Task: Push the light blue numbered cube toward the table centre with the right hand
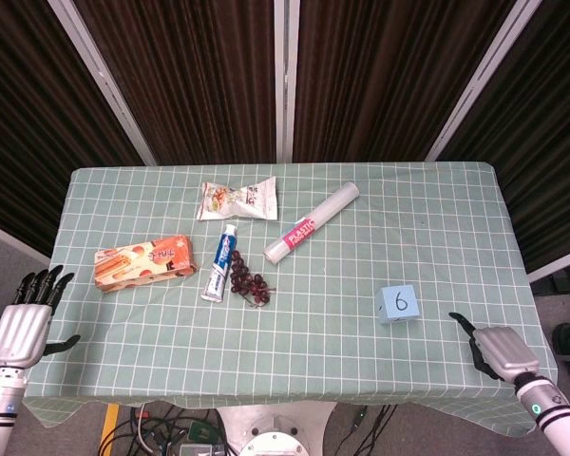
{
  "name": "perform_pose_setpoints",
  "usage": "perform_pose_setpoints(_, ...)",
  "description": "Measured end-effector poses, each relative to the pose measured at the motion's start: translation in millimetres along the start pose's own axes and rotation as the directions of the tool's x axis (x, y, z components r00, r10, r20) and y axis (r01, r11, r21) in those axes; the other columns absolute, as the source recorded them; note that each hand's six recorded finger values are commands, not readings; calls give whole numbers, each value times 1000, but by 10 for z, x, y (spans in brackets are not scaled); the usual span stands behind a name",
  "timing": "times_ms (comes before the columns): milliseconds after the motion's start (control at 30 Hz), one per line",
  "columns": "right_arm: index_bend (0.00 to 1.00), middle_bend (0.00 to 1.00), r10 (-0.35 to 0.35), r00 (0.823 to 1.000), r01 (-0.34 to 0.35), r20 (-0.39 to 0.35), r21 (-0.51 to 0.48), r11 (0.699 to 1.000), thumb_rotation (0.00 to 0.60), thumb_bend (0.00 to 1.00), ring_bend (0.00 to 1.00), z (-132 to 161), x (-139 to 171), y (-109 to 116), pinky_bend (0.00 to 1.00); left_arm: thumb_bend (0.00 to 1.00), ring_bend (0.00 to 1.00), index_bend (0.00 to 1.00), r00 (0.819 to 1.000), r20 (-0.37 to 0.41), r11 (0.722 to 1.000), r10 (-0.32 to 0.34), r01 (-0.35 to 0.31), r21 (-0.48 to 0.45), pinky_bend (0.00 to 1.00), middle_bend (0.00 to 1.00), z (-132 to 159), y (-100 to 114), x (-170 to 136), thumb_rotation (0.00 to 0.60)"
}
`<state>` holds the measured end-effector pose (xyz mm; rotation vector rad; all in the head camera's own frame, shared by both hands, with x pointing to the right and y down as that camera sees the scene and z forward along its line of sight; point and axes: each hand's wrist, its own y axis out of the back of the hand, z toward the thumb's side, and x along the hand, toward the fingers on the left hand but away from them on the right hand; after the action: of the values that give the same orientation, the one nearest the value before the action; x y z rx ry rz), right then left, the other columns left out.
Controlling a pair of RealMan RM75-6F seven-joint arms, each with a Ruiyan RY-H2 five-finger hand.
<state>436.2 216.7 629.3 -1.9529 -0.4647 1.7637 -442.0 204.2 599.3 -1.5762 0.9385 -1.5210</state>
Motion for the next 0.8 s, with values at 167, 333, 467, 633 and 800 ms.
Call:
perform_pose_setpoints(167,0,904,38,999,-38,-28,23,999,600,1000,815,114,-130,24,760,41,0,89,1000,-6,1000,-5,5,0,7,0,-33,-11,-9,600)
perform_pose_setpoints(333,0,904,72,996,-69,-47,54,996,600,1000,815,208,-233,67,760,42,0,90,1000,-13,1000,-9,9,-1,7,0,-60,-34,-11,600)
perform_pose_setpoints(467,0,904,95,994,-91,-62,73,993,600,1000,815,284,-295,63,760,41,0,90,1000,-15,1000,-10,10,-2,7,0,-70,-42,-5,600)
perform_pose_setpoints(633,0,905,121,989,-113,-90,83,990,600,1000,815,409,-360,21,760,42,0,89,1000,-15,1000,-8,8,0,7,0,-74,-43,-5,600)
perform_pose_setpoints(800,0,905,131,983,-119,-127,99,988,600,1000,815,556,-392,11,760,41,0,89,1000,-15,1000,-5,5,-1,7,0,-83,-36,-2,600)
